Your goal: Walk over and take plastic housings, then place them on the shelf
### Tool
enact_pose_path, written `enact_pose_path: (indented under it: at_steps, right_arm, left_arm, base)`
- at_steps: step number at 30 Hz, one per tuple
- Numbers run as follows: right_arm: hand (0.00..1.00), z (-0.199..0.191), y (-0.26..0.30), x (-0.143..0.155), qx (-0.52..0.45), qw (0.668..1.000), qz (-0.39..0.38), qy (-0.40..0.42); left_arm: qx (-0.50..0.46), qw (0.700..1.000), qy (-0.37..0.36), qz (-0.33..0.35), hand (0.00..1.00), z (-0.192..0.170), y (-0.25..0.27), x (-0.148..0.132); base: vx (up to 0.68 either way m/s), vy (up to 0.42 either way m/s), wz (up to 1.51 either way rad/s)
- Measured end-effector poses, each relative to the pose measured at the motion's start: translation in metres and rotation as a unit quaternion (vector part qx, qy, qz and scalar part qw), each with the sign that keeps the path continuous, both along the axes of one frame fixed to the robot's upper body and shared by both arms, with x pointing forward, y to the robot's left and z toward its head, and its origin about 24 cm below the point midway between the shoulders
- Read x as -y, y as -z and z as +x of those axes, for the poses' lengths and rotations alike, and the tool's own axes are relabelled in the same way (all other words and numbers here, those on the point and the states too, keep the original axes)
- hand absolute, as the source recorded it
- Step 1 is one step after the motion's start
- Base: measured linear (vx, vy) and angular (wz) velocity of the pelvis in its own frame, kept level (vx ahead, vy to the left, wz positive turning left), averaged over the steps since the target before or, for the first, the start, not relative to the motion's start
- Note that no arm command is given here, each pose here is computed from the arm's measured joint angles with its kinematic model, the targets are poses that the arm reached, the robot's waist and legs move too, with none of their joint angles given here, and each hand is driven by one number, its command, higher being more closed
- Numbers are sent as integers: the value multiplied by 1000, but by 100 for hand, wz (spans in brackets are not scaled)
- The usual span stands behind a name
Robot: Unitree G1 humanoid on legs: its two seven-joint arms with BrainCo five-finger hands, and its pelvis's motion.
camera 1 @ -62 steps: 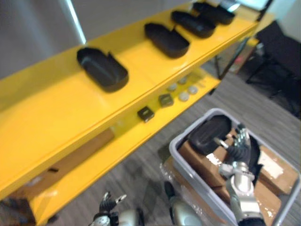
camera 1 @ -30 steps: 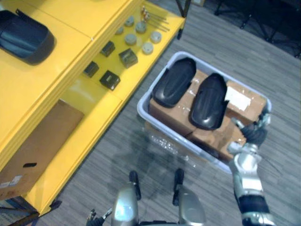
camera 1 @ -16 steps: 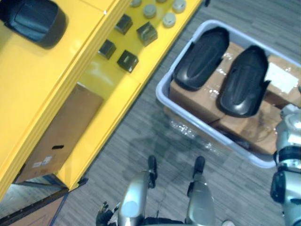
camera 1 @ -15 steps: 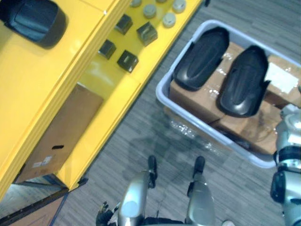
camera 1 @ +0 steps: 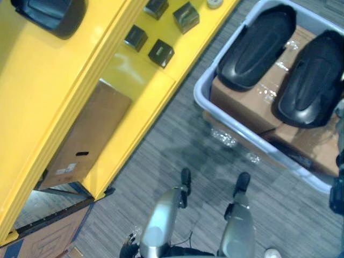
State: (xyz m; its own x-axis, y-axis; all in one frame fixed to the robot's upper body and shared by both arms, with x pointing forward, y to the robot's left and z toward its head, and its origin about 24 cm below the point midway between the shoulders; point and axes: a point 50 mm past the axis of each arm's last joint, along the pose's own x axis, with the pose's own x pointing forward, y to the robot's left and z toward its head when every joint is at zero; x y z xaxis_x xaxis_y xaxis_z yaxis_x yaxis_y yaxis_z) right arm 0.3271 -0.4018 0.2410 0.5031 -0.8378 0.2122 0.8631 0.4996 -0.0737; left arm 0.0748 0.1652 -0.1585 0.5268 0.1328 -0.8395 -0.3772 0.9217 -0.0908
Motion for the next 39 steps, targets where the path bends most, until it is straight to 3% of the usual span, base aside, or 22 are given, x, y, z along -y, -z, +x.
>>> enact_pose_path:
  at_steps: [7,15,16,30,34,39]
  right_arm:
    - [0,7,13,-4,-75,996,12,-52]
    - [0,1,28,6,-143,988,33,-56]
    - [100,1,29,7,-146,987,34,-56]
    - [100,-11,34,20,-207,978,30,-25]
    - [100,-11,32,20,-250,968,-20,-9]
    - [100,-13,28,22,-295,950,-90,43]
  left_arm:
    - [8,1000,6,-1,0,2,-1,2]
    - [14,1000,3,-6,0,3,-1,5]
    - [16,1000,3,-5,0,3,-2,5]
    - [20,1000,20,-5,0,7,-2,11]
    - [27,999,22,-2,0,9,-3,12]
    - [59,996,52,49,0,15,-9,10]
  base:
    - [-4,9,2]
    - [-22,7,3]
    - [0,0,0]
    - [0,0,0]
    - [0,0,0]
    - [0,0,0]
